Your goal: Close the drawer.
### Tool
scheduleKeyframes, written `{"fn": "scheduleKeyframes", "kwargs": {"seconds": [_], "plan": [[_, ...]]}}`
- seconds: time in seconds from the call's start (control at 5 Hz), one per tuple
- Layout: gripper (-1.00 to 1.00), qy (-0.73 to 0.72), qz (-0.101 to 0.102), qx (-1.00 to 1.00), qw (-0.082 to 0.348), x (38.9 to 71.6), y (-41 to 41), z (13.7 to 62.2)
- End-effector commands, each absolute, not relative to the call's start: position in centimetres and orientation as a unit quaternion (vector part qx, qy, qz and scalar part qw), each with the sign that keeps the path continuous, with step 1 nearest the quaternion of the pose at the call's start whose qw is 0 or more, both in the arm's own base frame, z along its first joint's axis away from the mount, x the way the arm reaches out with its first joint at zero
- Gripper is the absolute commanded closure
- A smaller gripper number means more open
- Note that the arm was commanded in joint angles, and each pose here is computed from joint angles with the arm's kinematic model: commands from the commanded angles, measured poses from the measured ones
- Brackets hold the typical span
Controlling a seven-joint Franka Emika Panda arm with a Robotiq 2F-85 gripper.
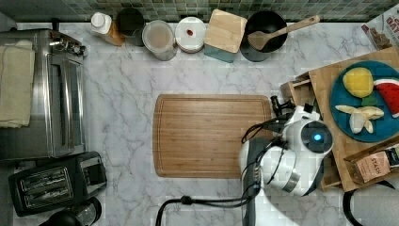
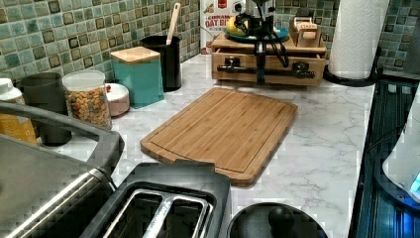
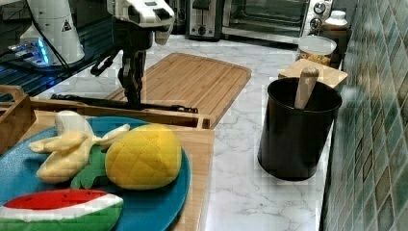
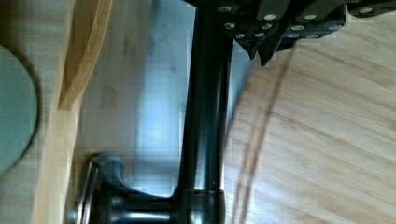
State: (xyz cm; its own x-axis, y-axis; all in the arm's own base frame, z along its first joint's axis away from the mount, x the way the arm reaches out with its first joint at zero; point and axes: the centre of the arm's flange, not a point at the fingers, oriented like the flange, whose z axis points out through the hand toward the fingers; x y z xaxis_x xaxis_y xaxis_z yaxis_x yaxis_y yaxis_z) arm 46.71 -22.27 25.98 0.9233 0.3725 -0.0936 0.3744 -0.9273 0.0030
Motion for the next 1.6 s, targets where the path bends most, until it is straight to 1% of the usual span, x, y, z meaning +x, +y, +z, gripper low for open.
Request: {"fn": "scheduleKeyframes", "kwargs": {"seconds": [0.2,0.4,0.6,1.6], "plan": [[1.00,0.152,0.065,0.978,0.127,51.0,-39.2,39.0],[1.00,0.135,0.068,0.978,0.145,49.2,-38.2,40.2],[1.00,0.137,0.084,0.979,0.127,46.3,-35.5,39.9],[1.00,0.137,0.084,0.979,0.127,46.3,-35.5,39.9]]}}
